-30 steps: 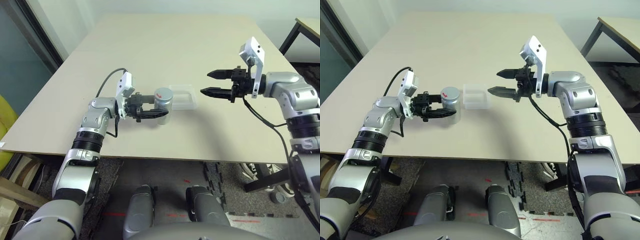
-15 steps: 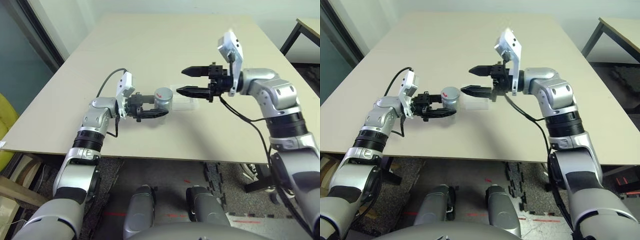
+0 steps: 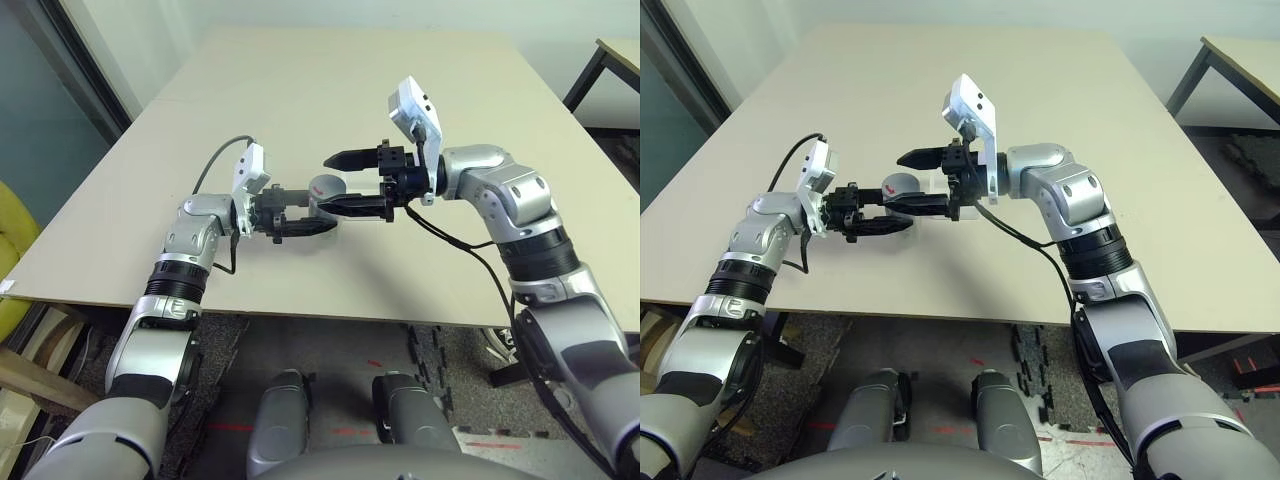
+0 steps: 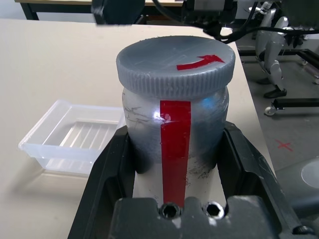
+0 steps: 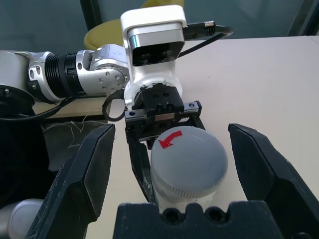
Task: Pour the medicine from the bottle into the box.
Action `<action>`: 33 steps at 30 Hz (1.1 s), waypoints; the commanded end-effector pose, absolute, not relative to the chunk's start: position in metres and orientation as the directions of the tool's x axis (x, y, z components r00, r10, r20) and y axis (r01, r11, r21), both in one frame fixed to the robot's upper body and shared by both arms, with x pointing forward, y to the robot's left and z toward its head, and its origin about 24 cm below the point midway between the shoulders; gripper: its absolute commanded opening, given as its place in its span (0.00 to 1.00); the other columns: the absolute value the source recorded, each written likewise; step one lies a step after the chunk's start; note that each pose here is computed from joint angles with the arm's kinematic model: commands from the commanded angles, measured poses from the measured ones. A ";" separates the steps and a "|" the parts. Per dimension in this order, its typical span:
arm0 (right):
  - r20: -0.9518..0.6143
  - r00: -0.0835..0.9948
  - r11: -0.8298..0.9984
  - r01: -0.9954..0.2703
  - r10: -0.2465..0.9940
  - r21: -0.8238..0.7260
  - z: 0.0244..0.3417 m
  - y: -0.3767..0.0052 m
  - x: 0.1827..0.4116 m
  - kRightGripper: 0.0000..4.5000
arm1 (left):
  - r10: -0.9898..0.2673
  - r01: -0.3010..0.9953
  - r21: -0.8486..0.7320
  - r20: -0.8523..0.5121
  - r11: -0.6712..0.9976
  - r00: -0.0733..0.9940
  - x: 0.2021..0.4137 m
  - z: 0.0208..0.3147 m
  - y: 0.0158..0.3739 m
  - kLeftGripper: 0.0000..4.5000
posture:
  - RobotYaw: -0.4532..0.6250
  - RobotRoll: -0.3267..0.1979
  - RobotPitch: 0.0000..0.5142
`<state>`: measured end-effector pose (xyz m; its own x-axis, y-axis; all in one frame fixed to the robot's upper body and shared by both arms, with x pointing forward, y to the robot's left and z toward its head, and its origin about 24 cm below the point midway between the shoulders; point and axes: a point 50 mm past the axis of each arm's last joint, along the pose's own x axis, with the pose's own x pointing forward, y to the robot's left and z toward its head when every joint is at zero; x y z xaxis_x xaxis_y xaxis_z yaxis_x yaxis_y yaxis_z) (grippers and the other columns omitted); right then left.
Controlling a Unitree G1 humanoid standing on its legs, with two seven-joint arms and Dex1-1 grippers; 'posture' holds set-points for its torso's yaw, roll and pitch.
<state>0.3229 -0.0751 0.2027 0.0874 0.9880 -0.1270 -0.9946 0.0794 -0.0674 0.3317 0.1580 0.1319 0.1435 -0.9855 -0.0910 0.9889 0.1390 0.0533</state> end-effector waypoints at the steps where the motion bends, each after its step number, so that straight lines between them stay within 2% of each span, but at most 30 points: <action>1: -0.146 0.085 0.074 -0.994 0.986 -0.081 0.201 -0.070 0.324 1.00 | -0.987 0.991 0.064 -0.099 0.119 0.125 0.330 0.134 0.156 0.55 | 0.39 0.62 0.11; 17: -0.135 0.086 0.078 -0.995 0.987 -0.058 0.196 -0.068 0.326 1.00 | -0.986 0.990 0.062 -0.105 0.124 0.130 0.328 0.133 0.156 0.55 | 0.40 0.62 0.11; 20: -0.126 0.094 0.088 -0.995 0.987 -0.054 0.195 -0.068 0.327 0.87 | -0.986 0.991 0.059 -0.106 0.123 0.129 0.328 0.132 0.156 0.55 | 0.40 0.62 0.12; 21: -0.123 0.100 0.094 -0.994 0.987 -0.053 0.195 -0.068 0.327 0.77 | -0.986 0.991 0.059 -0.106 0.123 0.129 0.328 0.131 0.156 0.55 | 0.40 0.62 0.12; 24: -0.135 0.103 0.096 -0.994 0.985 -0.058 0.193 -0.069 0.327 0.57 | -0.986 0.991 0.059 -0.105 0.121 0.127 0.328 0.131 0.155 0.55 | 0.39 0.62 0.12; 29: -0.106 0.115 0.111 -0.993 0.988 -0.036 0.195 -0.071 0.328 0.57 | -0.986 0.991 0.058 -0.106 0.121 0.127 0.328 0.131 0.154 0.55 | 0.39 0.62 0.11; 33: 0.047 0.143 0.139 -0.988 0.989 0.072 0.211 -0.072 0.332 0.57 | -0.986 0.991 0.056 -0.105 0.122 0.128 0.328 0.131 0.154 0.55 | 0.39 0.62 0.11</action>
